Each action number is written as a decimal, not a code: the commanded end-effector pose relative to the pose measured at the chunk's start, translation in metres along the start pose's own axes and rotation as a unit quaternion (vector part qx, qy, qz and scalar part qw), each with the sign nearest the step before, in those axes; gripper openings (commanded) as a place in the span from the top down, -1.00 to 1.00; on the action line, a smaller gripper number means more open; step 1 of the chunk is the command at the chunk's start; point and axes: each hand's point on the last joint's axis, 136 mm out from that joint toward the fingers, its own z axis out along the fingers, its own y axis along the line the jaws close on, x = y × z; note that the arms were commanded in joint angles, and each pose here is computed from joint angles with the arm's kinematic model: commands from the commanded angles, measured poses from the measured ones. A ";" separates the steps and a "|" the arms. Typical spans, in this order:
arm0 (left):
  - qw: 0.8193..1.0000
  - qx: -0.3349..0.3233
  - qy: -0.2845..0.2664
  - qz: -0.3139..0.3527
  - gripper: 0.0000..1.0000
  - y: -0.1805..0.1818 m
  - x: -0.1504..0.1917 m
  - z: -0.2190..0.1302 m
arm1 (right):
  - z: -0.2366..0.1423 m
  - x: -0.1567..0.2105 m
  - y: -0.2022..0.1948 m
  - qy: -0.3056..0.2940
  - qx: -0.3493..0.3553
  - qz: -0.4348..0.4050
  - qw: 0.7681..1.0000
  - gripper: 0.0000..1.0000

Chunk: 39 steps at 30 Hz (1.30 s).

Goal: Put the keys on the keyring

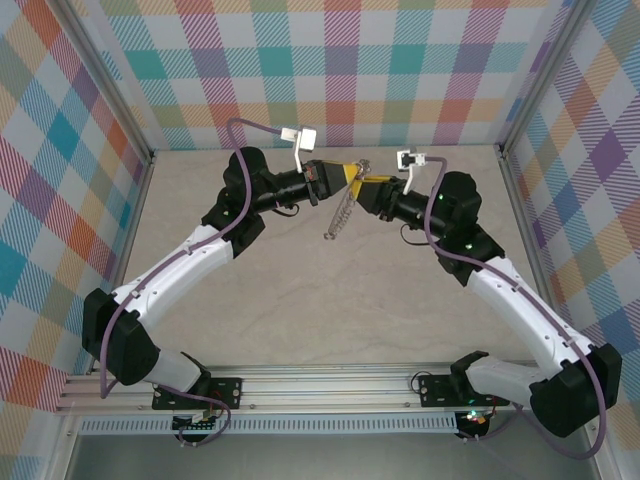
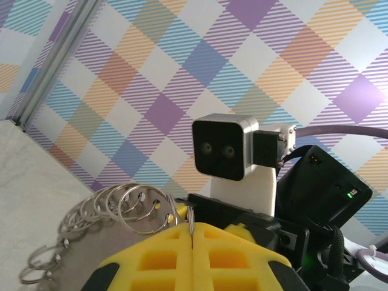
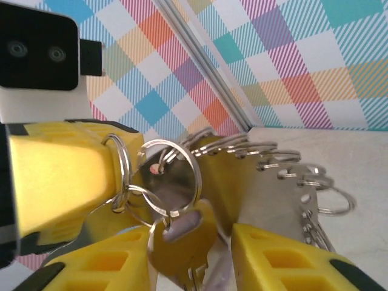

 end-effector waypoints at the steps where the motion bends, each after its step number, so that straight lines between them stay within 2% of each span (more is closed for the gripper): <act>1: 0.999 0.024 -0.035 0.025 1.00 -0.026 -0.016 -0.007 | -0.001 -0.011 0.012 -0.008 -0.009 -0.022 1.000 0.56; 4: 0.999 0.018 -0.043 0.021 1.00 -0.024 -0.018 -0.007 | -0.005 -0.004 0.012 -0.001 -0.008 -0.019 1.000 0.87; 6: 0.998 0.012 -0.053 0.020 1.00 -0.022 -0.020 -0.008 | -0.009 0.001 0.013 0.003 -0.005 -0.015 1.000 1.00; 12: 0.997 -0.001 -0.080 0.016 1.00 -0.017 -0.026 -0.014 | -0.014 0.018 0.011 0.022 -0.001 0.002 1.000 1.00; 19: 0.997 0.004 -0.080 0.006 1.00 -0.015 -0.022 -0.012 | 0.006 0.040 0.012 0.057 -0.019 0.020 0.998 1.00; 24: 0.997 0.002 -0.077 0.000 1.00 -0.010 -0.018 -0.011 | 0.019 0.044 0.017 0.073 -0.033 0.020 0.997 1.00; 29: 0.997 -0.001 -0.078 -0.001 1.00 -0.007 -0.016 -0.010 | 0.014 0.047 0.018 0.079 -0.027 0.016 0.996 1.00; 30: 0.997 -0.001 -0.078 0.000 1.00 -0.007 -0.016 -0.010 | 0.011 0.047 0.016 0.079 -0.020 0.015 0.997 0.83; 32: 0.997 -0.002 -0.076 0.004 1.00 -0.007 -0.016 -0.010 | 0.002 0.046 0.015 0.073 -0.002 0.011 0.997 0.34; 33: 0.997 -0.002 -0.076 0.006 1.00 -0.006 -0.015 -0.009 | -0.004 0.044 0.014 0.069 0.008 0.007 0.998 0.20; 35: 0.997 0.000 -0.076 0.009 1.00 -0.007 -0.016 -0.010 | -0.017 0.040 0.014 0.058 0.024 -0.001 0.998 0.11; 39: 0.997 0.007 -0.072 0.011 1.00 -0.009 -0.014 -0.009 | -0.042 0.018 0.018 0.016 0.041 -0.009 0.999 0.09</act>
